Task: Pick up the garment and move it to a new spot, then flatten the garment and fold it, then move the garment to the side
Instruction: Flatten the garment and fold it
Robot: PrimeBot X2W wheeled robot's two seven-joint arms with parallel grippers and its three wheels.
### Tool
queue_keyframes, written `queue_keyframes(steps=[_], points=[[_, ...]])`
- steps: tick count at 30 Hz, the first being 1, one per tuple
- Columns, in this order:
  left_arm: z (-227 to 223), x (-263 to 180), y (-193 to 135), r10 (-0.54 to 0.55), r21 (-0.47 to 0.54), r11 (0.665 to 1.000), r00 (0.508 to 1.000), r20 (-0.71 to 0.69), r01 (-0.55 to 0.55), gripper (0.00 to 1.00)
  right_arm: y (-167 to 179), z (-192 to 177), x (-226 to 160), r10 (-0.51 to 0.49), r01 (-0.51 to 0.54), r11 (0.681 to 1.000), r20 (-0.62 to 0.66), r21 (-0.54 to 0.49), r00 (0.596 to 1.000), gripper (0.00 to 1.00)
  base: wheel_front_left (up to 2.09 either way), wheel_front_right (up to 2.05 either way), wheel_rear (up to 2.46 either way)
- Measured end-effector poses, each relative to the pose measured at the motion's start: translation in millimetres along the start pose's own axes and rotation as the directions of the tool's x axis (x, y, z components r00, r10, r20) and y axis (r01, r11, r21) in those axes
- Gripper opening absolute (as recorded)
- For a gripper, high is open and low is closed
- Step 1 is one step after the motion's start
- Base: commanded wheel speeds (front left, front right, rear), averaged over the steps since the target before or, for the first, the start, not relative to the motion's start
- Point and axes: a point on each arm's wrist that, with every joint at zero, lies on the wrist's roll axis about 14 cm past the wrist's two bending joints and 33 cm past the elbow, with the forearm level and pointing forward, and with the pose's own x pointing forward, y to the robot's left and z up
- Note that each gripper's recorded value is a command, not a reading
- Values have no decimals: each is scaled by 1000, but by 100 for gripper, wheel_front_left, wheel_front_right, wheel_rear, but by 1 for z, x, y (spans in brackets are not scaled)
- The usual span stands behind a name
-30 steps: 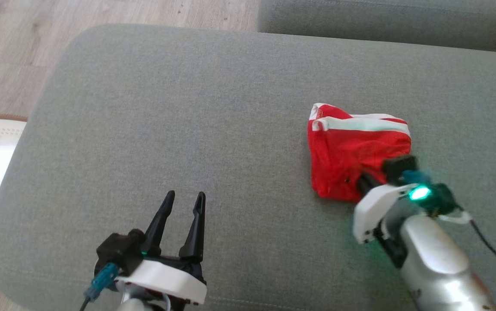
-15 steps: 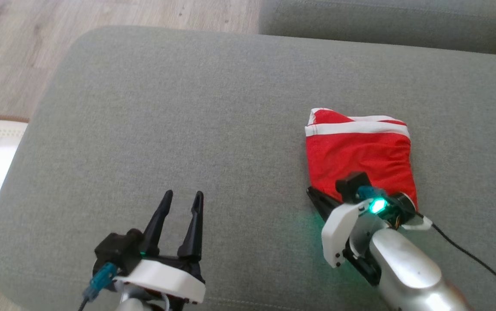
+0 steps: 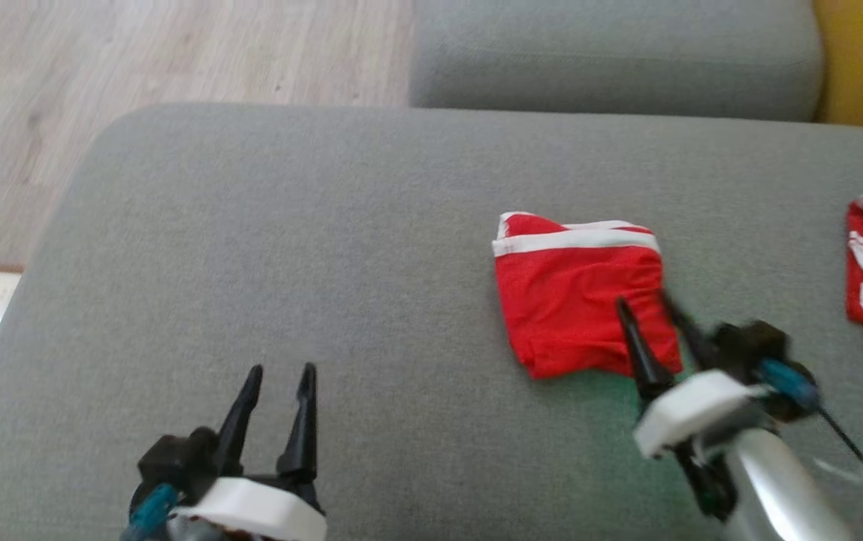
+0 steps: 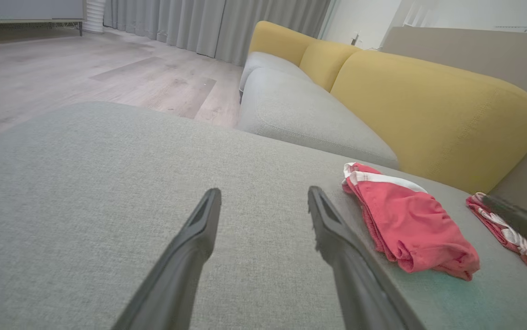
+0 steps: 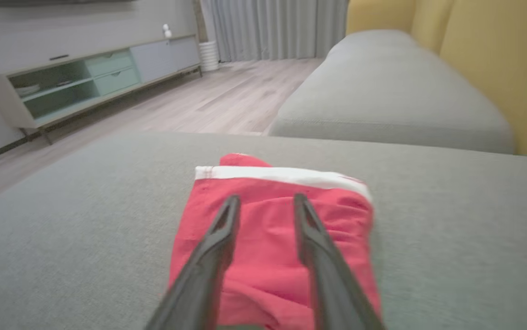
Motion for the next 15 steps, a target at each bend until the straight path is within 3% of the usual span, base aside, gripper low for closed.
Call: queue_keyframes(steps=[5, 15], points=[[2, -2, 2, -3, 20, 1000, 1000, 6, 3, 100, -46, 13, -33, -153, 155, 988, 98, -8, 983, 100, 0, 0, 0], [-5, -16, 12, 28, 43, 999, 1000, -10, -27, 100, -59, -16, -79, -233, 235, 971, 59, -33, 971, 100, 0, 0, 0]])
